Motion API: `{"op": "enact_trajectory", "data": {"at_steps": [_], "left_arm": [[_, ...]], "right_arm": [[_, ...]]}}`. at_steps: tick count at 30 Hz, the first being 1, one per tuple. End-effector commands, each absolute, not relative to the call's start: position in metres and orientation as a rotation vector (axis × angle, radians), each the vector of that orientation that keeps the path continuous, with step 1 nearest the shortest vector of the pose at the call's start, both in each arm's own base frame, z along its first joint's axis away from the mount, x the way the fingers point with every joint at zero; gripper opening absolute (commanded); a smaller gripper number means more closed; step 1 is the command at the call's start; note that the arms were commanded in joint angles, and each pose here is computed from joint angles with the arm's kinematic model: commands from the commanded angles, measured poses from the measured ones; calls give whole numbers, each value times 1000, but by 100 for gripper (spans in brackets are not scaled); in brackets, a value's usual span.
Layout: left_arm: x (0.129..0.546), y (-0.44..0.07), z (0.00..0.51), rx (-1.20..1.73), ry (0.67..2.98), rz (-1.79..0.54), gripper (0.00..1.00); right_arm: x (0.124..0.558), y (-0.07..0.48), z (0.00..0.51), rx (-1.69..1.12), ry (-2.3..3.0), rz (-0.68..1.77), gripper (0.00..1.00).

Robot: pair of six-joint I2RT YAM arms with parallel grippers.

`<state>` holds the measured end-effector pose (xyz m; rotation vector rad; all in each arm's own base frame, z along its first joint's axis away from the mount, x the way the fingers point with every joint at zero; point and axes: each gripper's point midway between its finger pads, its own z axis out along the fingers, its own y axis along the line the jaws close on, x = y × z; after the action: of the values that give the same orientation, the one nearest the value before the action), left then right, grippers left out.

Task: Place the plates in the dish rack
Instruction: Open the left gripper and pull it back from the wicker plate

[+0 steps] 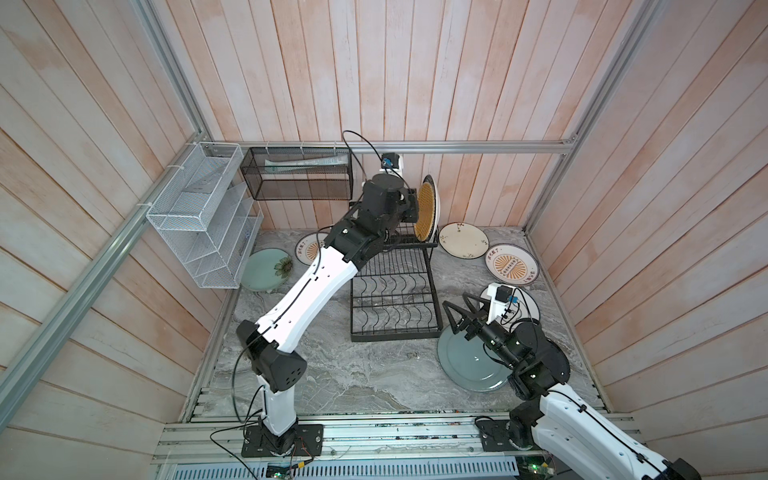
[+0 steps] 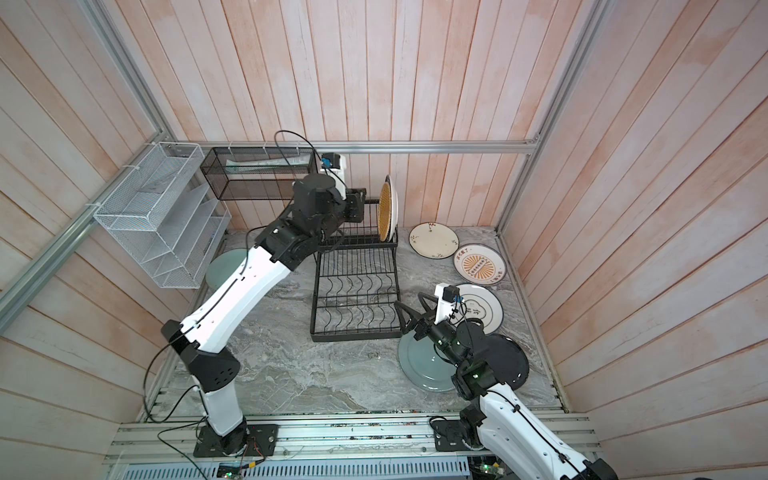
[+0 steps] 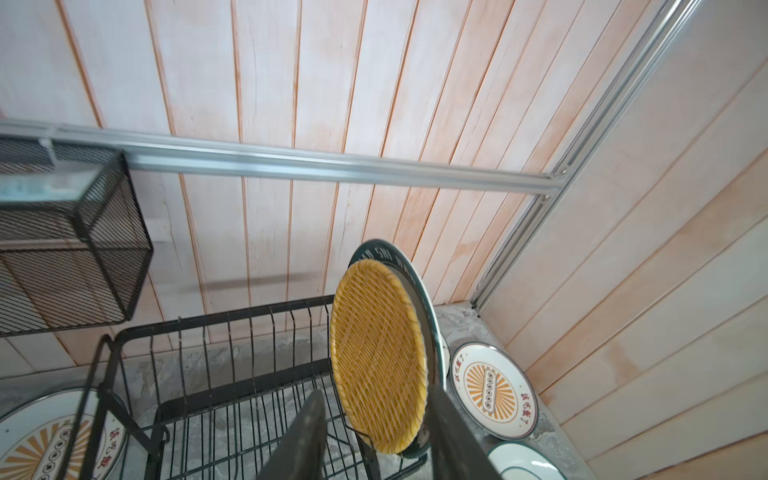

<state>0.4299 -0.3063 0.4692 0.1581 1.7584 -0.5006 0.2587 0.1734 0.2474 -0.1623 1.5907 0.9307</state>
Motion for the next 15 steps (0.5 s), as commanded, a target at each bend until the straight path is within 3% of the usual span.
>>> {"op": "enact_trajectory", "data": {"at_steps": [1,4,6,11,15], "left_arm": [[402,-288,481,173,1748,-555,44],[378,-267,476,183,1747,-554,51],[358,-250,472,194,1733,-553,61],[310,-214,460,270,1667,-528,100],[282,-199,431,352,1680,-505,100]], "right_arm": [[262,171,249,-162,1591,890,98],[265,169,248,-152,1597,869,98],[265,167,248,-146,1598,855,98],[273,162,246,-111,1628,813,98],[284,157,246,-62,1669,774,98]]}}
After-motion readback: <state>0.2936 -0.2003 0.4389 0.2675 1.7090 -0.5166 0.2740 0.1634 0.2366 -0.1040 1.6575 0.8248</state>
